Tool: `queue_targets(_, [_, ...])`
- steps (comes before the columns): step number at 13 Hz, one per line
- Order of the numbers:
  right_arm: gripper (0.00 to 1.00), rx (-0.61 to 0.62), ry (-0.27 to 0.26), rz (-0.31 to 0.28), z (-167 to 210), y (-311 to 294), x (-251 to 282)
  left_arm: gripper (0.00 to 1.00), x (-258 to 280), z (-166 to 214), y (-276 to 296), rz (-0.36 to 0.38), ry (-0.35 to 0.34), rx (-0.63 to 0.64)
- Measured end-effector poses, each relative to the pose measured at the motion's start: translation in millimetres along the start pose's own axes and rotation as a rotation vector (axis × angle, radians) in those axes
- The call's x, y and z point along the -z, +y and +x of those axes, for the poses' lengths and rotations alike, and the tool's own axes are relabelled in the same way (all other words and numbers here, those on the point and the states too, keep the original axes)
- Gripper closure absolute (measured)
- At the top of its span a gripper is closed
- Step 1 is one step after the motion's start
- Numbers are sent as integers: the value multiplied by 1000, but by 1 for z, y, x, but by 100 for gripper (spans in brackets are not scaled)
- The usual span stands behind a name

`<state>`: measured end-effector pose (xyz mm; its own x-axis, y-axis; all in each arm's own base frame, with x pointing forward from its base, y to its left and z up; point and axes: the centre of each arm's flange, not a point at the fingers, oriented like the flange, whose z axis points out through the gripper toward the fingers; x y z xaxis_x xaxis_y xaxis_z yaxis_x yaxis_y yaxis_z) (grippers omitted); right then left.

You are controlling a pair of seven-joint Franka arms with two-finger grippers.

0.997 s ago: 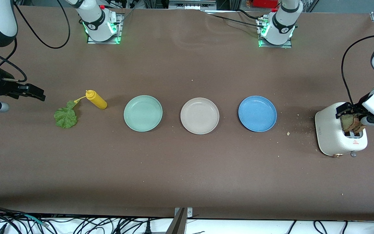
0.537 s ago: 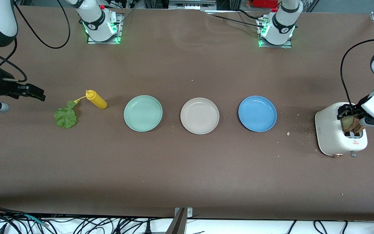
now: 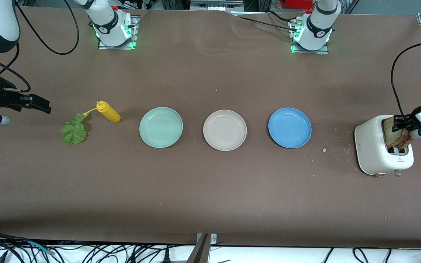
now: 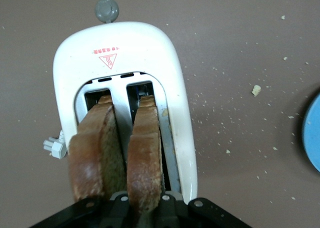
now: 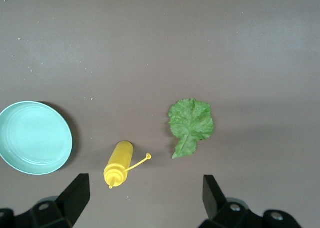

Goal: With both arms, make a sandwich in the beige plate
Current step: 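Lift the bread slice and carry it onto the beige plate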

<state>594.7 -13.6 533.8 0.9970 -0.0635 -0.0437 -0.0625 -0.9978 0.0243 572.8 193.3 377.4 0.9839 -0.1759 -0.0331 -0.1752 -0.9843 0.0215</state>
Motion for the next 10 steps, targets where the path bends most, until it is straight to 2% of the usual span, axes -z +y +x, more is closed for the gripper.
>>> queue_targets(6, [0, 0, 0, 0, 0, 0, 0, 90, 89, 13, 5, -38, -66, -17])
queue_targets(8, [0, 0, 0, 0, 0, 0, 0, 91, 113, 24, 33, -57, -85, -61])
queue_targets(10, [0, 0, 0, 0, 0, 0, 0, 91, 114, 39, 80, -125, -99, -88])
